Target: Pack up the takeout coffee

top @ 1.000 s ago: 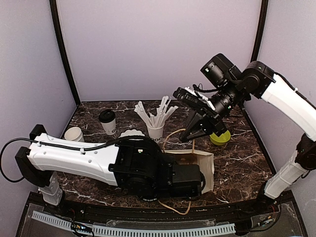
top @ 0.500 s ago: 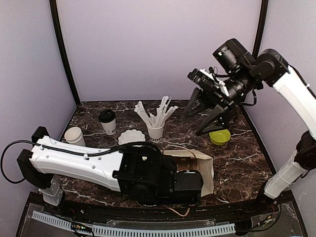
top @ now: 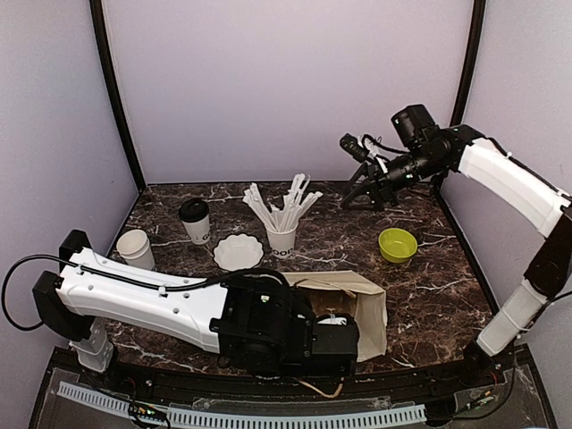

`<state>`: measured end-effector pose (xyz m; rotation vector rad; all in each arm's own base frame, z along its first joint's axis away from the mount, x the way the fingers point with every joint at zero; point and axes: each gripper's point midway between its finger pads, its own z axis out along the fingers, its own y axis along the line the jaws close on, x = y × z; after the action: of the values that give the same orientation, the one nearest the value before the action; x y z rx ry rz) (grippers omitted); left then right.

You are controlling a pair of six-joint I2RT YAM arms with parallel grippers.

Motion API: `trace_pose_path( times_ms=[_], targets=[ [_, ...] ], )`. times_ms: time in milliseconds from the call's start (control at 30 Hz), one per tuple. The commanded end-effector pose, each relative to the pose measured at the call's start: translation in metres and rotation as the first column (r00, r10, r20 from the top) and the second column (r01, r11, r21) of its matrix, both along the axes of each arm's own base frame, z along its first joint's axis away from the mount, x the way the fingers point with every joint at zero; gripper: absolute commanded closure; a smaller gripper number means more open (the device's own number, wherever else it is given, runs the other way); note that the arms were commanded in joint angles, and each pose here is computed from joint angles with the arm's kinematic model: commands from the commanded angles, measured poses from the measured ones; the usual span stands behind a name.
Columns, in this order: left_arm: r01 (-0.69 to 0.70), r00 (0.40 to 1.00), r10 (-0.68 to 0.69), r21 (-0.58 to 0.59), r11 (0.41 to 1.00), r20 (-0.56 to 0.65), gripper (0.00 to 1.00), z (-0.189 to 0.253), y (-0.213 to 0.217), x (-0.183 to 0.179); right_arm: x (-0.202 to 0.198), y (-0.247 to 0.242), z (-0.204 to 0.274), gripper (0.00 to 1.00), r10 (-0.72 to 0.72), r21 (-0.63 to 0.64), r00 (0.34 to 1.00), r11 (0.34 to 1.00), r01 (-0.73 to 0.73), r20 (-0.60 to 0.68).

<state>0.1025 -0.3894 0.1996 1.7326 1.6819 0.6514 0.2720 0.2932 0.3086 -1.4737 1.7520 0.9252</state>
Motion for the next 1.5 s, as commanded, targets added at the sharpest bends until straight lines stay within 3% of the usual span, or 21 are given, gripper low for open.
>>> trace_pose_path(
  times_ms=[0, 333, 600, 1467],
  targets=[
    [-0.015, 1.0, 0.016, -0.074, 0.997, 0.016, 0.74, 0.014, 0.011, 0.001, 0.034, 0.007, -0.042, 0.52, -0.058, -0.05, 0.998, 0.997, 0.057, -0.013],
    [-0.006, 0.999, 0.01, -0.109, 0.994, 0.037, 0.73, 0.01, 0.016, 0.003, 0.056, 0.008, -0.137, 0.58, -0.15, -0.189, 0.98, 0.974, 0.123, -0.134],
    [0.046, 0.997, -0.039, -0.129, 0.991, 0.061, 0.73, 0.006, 0.013, 0.006, 0.048, 0.01, -0.187, 0.59, -0.161, -0.27, 0.959, 0.958, 0.094, -0.236],
    [0.061, 0.998, -0.057, -0.169, 0.984, 0.031, 0.74, -0.014, 0.016, 0.031, 0.007, 0.032, -0.242, 0.59, -0.089, -0.324, 0.92, 0.945, -0.043, -0.382]
  ],
)
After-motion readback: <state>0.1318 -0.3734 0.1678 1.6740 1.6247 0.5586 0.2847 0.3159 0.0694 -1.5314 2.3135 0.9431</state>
